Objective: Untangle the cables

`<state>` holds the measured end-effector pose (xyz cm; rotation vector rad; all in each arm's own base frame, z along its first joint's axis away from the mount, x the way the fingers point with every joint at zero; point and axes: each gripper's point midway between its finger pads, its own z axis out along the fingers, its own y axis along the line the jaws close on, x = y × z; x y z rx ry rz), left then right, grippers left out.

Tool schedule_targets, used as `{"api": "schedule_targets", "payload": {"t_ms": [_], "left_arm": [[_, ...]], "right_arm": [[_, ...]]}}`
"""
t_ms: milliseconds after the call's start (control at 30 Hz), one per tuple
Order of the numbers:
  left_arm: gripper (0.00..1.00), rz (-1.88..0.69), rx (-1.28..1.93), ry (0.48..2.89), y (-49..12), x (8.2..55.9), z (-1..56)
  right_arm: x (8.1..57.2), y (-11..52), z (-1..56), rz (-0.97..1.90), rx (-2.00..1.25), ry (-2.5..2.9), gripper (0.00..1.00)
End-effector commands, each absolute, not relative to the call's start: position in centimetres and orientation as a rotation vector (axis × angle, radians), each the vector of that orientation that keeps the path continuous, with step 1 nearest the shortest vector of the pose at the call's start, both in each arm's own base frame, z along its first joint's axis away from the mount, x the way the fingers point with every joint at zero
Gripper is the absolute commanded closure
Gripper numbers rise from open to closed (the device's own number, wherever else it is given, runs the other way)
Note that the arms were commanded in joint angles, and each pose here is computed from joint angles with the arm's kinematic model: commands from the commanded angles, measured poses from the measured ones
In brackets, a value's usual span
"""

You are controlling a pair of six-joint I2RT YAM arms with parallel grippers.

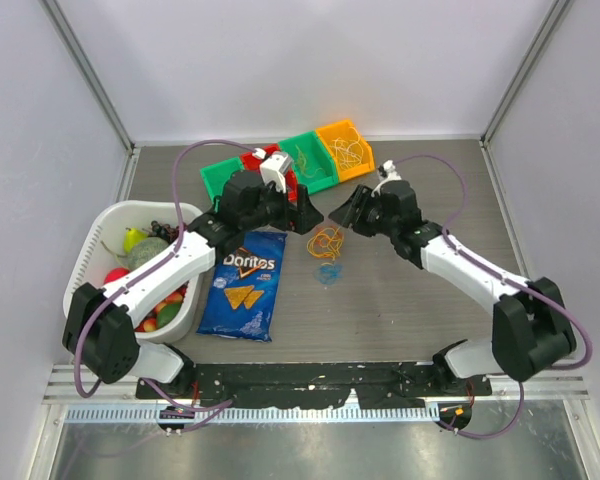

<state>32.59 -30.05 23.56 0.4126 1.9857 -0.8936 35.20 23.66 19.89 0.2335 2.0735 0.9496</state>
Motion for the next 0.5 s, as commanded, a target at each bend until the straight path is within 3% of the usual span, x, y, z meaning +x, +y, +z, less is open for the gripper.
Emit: {"api": "schedule_targets", "payload": {"t_ms": [0, 167, 467], "left_arm": [[0.13, -0.864, 0.428, 1.881, -30.0, 32.6, 26.9], [0.13, -0.870, 0.431, 1.884, -30.1, 32.4, 26.9], [0.13, -0.866, 0.444, 1.892, -30.5, 32.3, 26.6]], "right_arm": [[31.8, 23.9, 12.2, 0.833, 0.038, 2.351, 0.46], [30.1, 23.1, 8.1, 0.647, -0.096, 2.442, 0.46], [29.6, 22.8, 4.9, 0.510, -0.166, 2.491, 0.54]]}}
